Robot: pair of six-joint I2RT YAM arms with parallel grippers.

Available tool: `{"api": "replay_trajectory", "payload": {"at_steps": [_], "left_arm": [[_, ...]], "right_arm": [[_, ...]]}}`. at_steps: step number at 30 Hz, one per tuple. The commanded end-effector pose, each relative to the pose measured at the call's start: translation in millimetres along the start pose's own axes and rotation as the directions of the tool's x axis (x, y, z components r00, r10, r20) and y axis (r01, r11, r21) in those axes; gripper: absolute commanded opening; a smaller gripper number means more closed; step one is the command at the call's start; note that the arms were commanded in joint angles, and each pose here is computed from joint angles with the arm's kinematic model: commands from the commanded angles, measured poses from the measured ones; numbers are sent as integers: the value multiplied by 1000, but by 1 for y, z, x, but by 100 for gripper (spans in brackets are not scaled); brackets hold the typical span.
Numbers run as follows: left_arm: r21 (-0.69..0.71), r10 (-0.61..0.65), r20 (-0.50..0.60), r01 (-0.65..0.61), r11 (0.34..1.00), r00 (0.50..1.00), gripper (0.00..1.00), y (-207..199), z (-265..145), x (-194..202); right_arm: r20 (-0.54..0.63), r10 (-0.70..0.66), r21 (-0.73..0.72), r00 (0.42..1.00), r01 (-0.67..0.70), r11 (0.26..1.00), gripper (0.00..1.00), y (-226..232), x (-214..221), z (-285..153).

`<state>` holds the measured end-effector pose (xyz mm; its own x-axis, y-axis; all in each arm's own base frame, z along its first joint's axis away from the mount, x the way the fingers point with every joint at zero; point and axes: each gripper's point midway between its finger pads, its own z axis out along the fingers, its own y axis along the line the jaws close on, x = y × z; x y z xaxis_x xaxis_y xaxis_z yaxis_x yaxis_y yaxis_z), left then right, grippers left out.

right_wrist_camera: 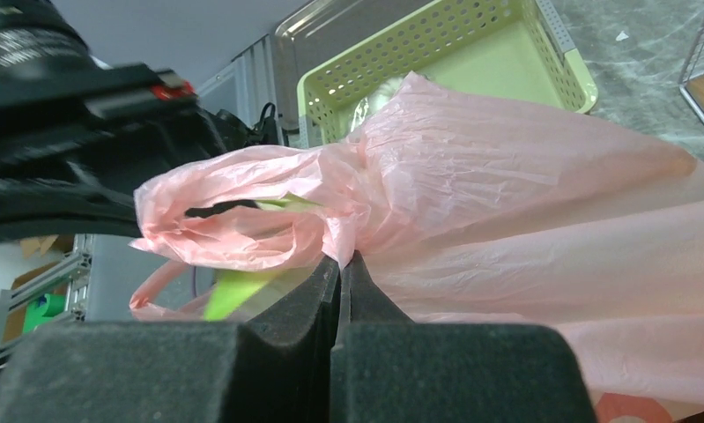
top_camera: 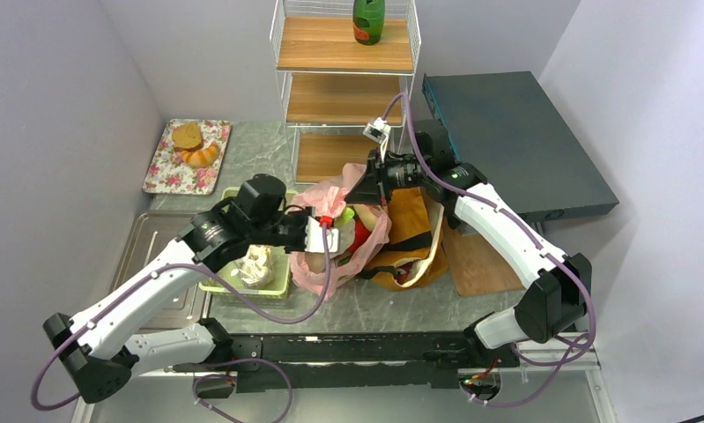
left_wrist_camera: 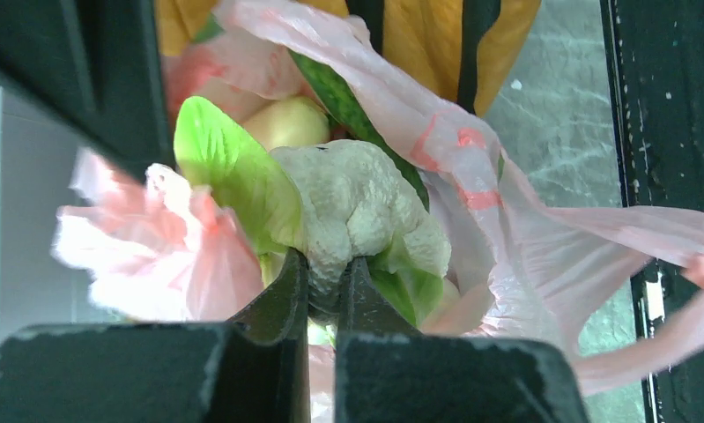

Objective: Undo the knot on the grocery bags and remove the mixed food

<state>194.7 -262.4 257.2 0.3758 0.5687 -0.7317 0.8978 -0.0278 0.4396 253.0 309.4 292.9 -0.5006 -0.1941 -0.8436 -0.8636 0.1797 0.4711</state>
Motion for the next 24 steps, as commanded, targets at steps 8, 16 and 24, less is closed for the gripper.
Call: {"api": "replay_trajectory", "payload": {"at_steps": [8,16,24], "left_arm": [[-309,-123,205,183,933,971,0,51,-120,-51],[-520,-303,10,264,812,953,0,45,-133,65],[-585,-544,-103,392,710,833,0,66,-102,181]], "right_arm": [[60,-30,42,998,28,999,0,-24,-29,-22],[70,-14,23,997,13,1000,0,-24,-30,-20],[65,-13,-2,998,13,1000,0,-20,-35,-19]]}}
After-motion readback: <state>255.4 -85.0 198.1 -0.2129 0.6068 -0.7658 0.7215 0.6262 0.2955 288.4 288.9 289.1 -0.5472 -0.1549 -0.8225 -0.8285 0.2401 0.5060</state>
